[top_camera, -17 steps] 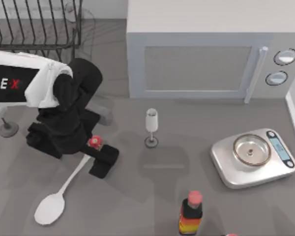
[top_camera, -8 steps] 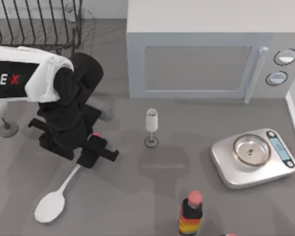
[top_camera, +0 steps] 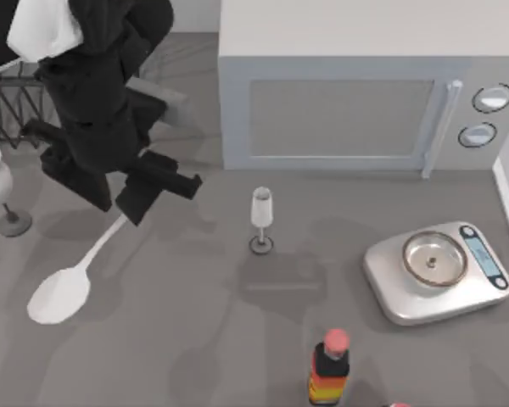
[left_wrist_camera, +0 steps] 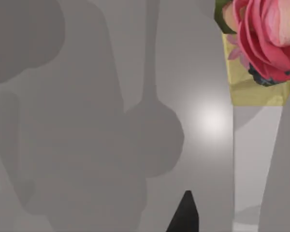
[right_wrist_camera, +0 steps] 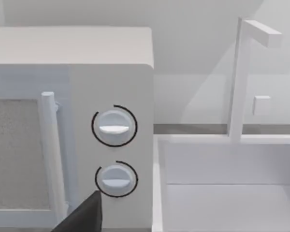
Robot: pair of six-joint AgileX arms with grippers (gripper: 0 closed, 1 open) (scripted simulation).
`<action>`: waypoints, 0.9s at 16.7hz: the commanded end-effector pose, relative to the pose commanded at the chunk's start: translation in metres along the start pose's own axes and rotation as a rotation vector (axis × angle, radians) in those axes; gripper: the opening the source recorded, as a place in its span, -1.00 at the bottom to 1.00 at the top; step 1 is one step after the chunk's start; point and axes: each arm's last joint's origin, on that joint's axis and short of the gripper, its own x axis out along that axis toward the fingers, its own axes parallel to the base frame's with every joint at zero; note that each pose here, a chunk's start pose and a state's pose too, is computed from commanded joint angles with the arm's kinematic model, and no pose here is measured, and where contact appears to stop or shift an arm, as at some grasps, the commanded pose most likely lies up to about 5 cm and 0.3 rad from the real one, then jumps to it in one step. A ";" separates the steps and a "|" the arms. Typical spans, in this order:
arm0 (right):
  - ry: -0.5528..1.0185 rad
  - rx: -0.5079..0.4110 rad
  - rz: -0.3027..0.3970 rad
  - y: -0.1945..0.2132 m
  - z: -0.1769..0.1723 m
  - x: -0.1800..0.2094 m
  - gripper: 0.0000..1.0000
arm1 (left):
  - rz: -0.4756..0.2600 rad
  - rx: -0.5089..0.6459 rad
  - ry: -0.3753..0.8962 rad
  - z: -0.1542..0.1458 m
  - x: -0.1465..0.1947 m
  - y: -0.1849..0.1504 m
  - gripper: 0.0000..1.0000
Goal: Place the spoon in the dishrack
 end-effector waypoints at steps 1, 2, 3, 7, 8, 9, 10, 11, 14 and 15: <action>0.000 0.000 0.000 0.000 0.000 0.000 1.00 | 0.000 0.001 0.002 -0.003 -0.017 0.000 -1.00; 0.000 0.000 0.000 0.000 0.000 0.000 1.00 | 0.000 0.001 -0.005 -0.006 -0.033 0.000 -1.00; 0.000 0.000 0.000 0.000 0.000 0.000 1.00 | 0.000 0.000 -0.016 -0.009 -0.048 0.000 -1.00; 0.000 0.000 0.000 0.000 0.000 0.000 1.00 | 0.001 -0.001 -0.044 -0.018 -0.075 0.000 -1.00; 0.000 0.000 0.000 0.000 0.000 0.000 1.00 | 0.001 -0.001 -0.044 -0.018 -0.075 0.000 -1.00; 0.000 0.000 0.000 0.000 0.000 0.000 1.00 | 0.001 -0.001 -0.044 -0.018 -0.075 0.000 -1.00; 0.000 0.000 0.000 0.000 0.000 0.000 1.00 | 0.002 -0.003 -0.041 -0.018 -0.073 0.001 -1.00; 0.000 0.000 0.000 0.000 0.000 0.000 1.00 | 0.002 -0.003 -0.043 -0.018 -0.073 0.001 -1.00; 0.000 0.000 0.000 0.000 0.000 0.000 1.00 | -0.005 -0.032 -0.128 -0.025 -0.082 0.010 -1.00; 0.000 0.000 0.000 0.000 0.000 0.000 1.00 | -0.007 -0.053 -0.182 -0.029 -0.087 0.017 -1.00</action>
